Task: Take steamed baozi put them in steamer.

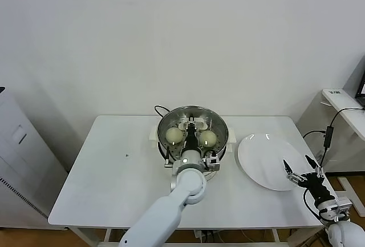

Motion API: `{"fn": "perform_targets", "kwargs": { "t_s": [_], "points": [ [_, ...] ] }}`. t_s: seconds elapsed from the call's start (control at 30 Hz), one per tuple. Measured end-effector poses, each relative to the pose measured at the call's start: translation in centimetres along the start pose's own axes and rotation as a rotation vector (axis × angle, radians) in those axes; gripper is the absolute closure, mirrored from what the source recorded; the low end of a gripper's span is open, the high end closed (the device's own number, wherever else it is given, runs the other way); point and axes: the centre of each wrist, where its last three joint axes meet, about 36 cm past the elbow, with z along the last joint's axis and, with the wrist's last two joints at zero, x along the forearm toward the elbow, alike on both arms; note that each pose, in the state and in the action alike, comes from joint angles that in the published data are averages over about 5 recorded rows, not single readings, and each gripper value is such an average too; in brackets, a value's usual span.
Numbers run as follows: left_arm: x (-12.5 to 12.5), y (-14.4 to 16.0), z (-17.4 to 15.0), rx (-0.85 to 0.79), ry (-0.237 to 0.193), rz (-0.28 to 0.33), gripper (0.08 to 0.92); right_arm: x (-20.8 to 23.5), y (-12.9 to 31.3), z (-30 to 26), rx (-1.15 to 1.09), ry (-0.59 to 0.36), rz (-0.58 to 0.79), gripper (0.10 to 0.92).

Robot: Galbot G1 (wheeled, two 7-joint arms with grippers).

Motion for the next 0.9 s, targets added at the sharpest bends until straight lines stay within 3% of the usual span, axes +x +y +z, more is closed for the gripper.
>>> {"fn": "perform_targets", "kwargs": {
  "t_s": [0.2, 0.33, 0.43, 0.57, 0.7, 0.8, 0.9],
  "points": [
    [1.0, 1.3, 1.5, 0.084, -0.009, 0.034, 0.571, -0.1, -0.1, -0.1, 0.002, -0.002, -0.001, 0.200],
    [2.5, 3.5, 3.3, 0.210, -0.044, 0.091, 0.458, -0.5, -0.2, -0.3, -0.001, -0.006, -0.004, 0.200],
    [3.5, 5.7, 4.9, 0.338, -0.096, 0.148, 0.372, -0.7, -0.2, -0.5, -0.007, -0.007, -0.006, 0.200],
    [4.4, 8.7, 7.4, 0.533, -0.220, 0.217, 0.253, -1.2, -0.2, -1.0, -0.020, -0.005, -0.005, 0.200],
    [4.7, 10.9, 10.3, 0.734, -0.325, 0.247, 0.186, -1.7, -0.2, -1.5, -0.031, -0.006, 0.009, 0.200],
    [4.5, 11.9, 13.0, 0.895, -0.351, 0.249, 0.178, -2.2, 0.0, -1.8, -0.039, -0.007, 0.023, 0.200],
    [4.1, 12.3, 16.1, 1.049, -0.340, 0.248, 0.177, -2.6, 0.3, -2.1, -0.055, -0.007, 0.034, 0.200]
  ]
}}
